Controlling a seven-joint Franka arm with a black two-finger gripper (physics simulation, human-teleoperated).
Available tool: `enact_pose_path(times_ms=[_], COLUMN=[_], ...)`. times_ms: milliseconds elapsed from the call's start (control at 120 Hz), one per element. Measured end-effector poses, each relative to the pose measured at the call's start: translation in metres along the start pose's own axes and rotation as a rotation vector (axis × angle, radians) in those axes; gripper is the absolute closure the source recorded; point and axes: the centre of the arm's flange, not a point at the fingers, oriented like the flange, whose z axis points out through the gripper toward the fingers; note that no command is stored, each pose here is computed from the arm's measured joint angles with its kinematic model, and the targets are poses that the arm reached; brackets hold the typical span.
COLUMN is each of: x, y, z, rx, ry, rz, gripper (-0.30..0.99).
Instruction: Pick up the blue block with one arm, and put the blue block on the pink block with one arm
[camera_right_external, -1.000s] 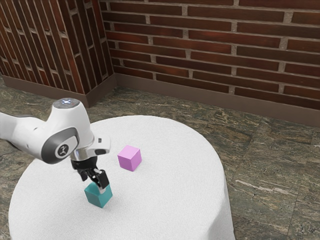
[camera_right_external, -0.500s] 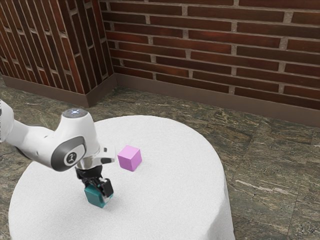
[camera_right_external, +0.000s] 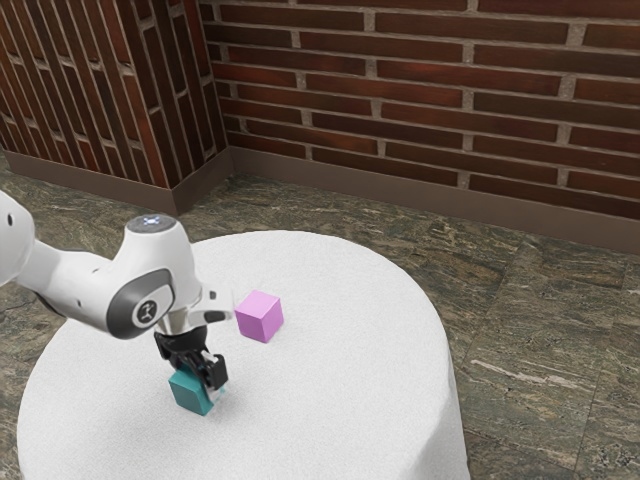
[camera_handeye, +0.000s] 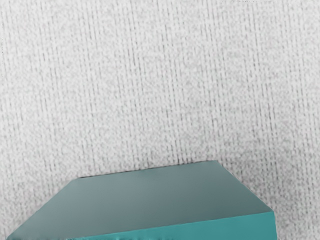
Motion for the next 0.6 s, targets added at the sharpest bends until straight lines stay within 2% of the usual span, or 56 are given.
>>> enact_pose_path(times_ms=[75,350,475,600], x=[0.000,0.011,0.028,0.060], y=[-0.002,-0.007,-0.007,-0.007], z=[-0.003,-0.015,-0.038,-0.081], rx=[0.002,0.010,0.019,0.041], ry=[0.007,0.034,0.071,0.122], rz=[-0.004,-0.012,-0.008,0.006], gripper=[0.25,0.30,0.32,0.32])
